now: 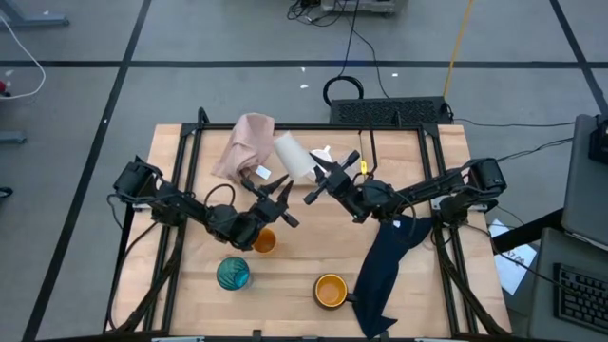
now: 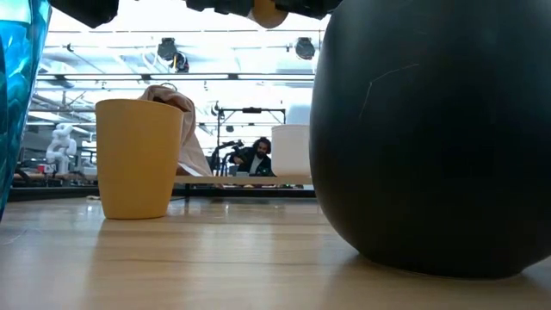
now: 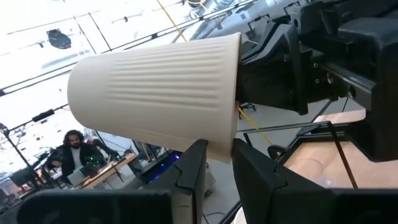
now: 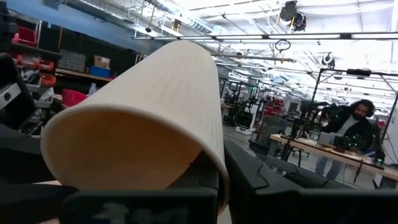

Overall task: Stack small to large cups/mugs on shelf
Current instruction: Put the light brown cup on the shelf

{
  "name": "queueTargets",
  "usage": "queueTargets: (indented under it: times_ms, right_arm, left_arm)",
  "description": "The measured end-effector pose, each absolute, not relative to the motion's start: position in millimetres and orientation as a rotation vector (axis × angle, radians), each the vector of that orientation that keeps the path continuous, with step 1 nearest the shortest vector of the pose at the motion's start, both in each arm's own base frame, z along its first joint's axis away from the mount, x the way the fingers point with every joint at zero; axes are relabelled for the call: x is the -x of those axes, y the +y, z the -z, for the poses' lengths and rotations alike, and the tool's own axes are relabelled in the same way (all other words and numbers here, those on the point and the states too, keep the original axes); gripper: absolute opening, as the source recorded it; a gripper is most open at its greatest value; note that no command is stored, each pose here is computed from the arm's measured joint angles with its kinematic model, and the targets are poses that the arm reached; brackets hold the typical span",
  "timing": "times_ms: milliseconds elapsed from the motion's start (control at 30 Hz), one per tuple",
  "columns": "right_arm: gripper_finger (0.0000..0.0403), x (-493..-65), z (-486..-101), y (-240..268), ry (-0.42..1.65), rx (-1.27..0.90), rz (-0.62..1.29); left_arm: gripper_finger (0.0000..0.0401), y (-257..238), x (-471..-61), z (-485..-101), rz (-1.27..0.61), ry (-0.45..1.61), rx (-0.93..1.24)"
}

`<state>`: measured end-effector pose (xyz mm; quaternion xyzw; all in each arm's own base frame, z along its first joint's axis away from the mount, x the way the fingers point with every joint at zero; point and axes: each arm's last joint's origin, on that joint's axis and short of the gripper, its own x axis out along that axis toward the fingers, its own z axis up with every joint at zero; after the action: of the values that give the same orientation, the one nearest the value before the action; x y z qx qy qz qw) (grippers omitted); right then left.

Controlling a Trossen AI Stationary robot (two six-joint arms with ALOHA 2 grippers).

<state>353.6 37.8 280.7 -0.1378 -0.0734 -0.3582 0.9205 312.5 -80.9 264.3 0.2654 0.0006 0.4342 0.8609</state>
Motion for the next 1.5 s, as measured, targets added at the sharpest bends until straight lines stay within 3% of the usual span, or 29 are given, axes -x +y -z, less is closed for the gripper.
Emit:
queueTargets:
  times_ms: [1200,1400,1500]
  right_arm:
    - [0.0,-347.1,-287.9,59.7,-0.221,0.202,0.658]
    - [0.0,-342.1,-297.5,70.7,-0.278,0.174,0.505]
    - [0.0,-339.7,-299.7,71.2,-0.278,0.178,0.528]
  left_arm:
    - [0.0081,-73.2,-313.0,-265.1,-0.97,0.126,-0.721]
    - [0.0081,-65.1,-312.4,-269.8,-1.03,0.168,-0.721]
    - [0.0081,-59.7,-314.3,-267.4,-1.051,0.189,-0.714]
